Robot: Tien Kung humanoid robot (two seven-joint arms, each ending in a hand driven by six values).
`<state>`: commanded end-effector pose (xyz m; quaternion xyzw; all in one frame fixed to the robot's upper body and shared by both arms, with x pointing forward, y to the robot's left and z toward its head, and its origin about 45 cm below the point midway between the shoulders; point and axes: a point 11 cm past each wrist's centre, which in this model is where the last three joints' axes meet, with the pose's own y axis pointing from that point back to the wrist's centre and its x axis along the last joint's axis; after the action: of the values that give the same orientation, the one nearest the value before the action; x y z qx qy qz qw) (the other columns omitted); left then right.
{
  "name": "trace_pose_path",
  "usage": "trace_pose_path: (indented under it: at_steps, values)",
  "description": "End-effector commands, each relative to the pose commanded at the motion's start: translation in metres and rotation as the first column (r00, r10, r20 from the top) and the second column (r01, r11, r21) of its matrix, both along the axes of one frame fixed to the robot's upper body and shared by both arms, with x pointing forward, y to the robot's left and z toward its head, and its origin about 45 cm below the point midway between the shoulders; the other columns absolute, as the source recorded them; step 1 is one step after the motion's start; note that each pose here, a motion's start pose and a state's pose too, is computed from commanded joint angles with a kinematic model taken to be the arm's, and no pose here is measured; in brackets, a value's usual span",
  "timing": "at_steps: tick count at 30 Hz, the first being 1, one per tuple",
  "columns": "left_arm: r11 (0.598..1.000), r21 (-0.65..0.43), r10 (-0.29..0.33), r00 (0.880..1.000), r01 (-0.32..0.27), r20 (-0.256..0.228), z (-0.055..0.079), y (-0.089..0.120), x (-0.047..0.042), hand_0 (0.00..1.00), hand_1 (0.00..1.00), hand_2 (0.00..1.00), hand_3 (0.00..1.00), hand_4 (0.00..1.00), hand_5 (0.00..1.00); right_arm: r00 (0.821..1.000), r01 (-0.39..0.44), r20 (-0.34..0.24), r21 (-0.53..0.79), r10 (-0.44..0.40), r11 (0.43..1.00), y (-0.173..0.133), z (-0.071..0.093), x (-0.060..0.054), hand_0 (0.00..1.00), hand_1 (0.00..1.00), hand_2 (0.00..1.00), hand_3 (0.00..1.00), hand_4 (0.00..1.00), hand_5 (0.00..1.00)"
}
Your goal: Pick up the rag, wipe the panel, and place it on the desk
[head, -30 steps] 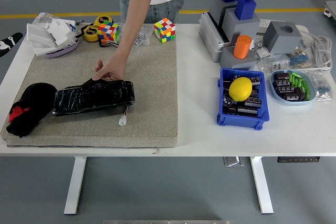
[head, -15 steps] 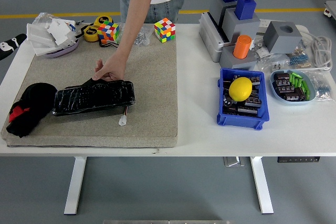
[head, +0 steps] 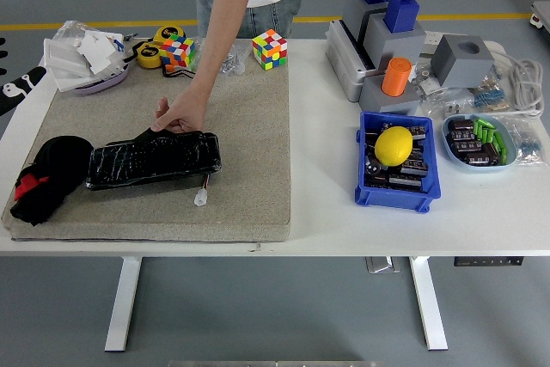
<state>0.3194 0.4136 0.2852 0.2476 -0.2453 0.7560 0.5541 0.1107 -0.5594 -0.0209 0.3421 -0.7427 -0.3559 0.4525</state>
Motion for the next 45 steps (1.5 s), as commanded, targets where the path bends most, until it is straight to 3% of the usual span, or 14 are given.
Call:
trace_pose_path:
  at_steps: [5, 13, 34, 45]
  values:
    - [0.997, -0.076, -0.014, 1.000, 0.013, -0.020, 0.000, -0.001, -0.0002, 0.403, 0.611, 0.700, 0.762, 0.939, 0.491, 1.000, -0.004, 0.015, 0.002, 0.004, 1.000, 0.002, 0.001, 0.006, 0.761, 0.611, 0.696, 0.599, 0.975, 0.593]
    - [0.991, -0.129, -0.014, 1.000, 0.014, 0.005, 0.008, -0.001, 0.0021, 0.403, 0.612, 0.700, 0.761, 0.937, 0.484, 1.000, 0.000, 0.030, 0.007, -0.001, 1.000, 0.004, 0.001, 0.009, 0.760, 0.612, 0.696, 0.598, 0.975, 0.592]
    - [0.998, -0.066, 0.002, 0.999, 0.000, 0.032, 0.013, 0.004, 0.0033, 0.410, 0.612, 0.695, 0.752, 0.916, 0.452, 1.000, 0.010, 0.024, 0.022, -0.010, 1.000, 0.007, -0.003, 0.005, 0.760, 0.613, 0.696, 0.600, 0.975, 0.593]
    - [0.999, -0.047, 0.007, 1.000, -0.006, 0.019, 0.004, 0.003, 0.0032, 0.410, 0.610, 0.695, 0.745, 0.913, 0.444, 1.000, 0.008, 0.016, 0.027, -0.008, 1.000, 0.008, -0.005, 0.001, 0.760, 0.612, 0.696, 0.600, 0.975, 0.593]
